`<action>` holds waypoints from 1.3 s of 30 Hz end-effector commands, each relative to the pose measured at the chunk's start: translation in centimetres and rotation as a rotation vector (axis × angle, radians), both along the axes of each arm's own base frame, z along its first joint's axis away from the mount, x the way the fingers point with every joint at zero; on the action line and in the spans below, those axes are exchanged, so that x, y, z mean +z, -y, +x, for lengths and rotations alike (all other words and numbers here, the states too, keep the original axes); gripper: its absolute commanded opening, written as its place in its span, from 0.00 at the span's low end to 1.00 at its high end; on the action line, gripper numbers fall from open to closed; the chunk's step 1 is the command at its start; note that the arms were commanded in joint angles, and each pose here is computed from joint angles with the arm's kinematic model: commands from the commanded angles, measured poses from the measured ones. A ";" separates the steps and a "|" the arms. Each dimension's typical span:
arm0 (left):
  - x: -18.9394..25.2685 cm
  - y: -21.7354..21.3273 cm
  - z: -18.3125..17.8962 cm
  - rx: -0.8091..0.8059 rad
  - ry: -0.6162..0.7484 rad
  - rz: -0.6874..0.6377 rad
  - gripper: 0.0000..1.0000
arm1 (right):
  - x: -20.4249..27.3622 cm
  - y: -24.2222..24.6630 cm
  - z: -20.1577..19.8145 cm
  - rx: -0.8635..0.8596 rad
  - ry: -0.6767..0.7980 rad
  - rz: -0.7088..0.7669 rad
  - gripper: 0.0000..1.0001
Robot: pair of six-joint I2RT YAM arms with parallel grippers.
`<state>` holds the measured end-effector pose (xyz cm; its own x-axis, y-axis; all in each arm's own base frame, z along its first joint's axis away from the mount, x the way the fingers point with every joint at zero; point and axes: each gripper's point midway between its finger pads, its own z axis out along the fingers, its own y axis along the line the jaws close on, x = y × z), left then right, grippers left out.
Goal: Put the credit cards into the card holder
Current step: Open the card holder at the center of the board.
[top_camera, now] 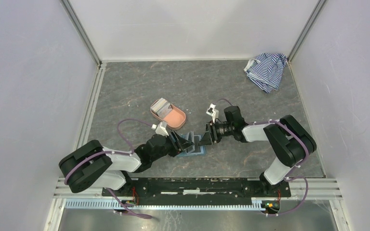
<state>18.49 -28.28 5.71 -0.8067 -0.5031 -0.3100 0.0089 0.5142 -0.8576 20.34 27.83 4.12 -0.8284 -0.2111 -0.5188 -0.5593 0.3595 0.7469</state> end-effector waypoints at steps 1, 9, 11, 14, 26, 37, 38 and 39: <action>1.9 0.9 0.4 0.013 0.012 -0.117 0.40 | -0.6 0.3 1.3 -0.018 0.060 -0.052 0.55; 1.5 1.1 -0.3 -0.013 0.010 -0.175 0.38 | -1.2 0.3 0.8 -0.017 -0.005 -0.050 0.56; 1.6 1.2 -0.3 -0.013 0.014 -0.183 0.38 | -0.9 0.1 0.7 -0.015 -0.017 -0.027 0.56; 1.7 1.3 -0.3 -0.020 0.021 -0.191 0.38 | 0.0 -0.4 0.1 -0.006 -0.051 0.028 0.56; 2.1 2.1 -0.4 -0.039 0.022 -0.288 0.36 | 0.6 -0.6 -0.4 -0.038 -0.137 0.059 0.53; 1.0 2.5 -0.9 -0.052 -0.024 -0.369 0.44 | 2.7 -1.2 -0.7 -0.015 -0.138 0.139 0.48; 0.9 2.5 -0.9 -0.050 -0.027 -0.370 0.47 | 2.9 -1.2 -0.8 -0.010 -0.136 0.146 0.47; 0.8 2.5 -1.0 -0.051 -0.029 -0.370 0.49 | 3.1 -1.3 -0.8 -0.007 -0.137 0.154 0.46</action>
<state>17.71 -30.15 3.85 -0.8348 -0.5354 -0.1284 -0.0395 0.2908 -0.9560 20.17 28.57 5.45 -0.9073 -0.1244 -0.4016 -0.4199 0.3182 0.8500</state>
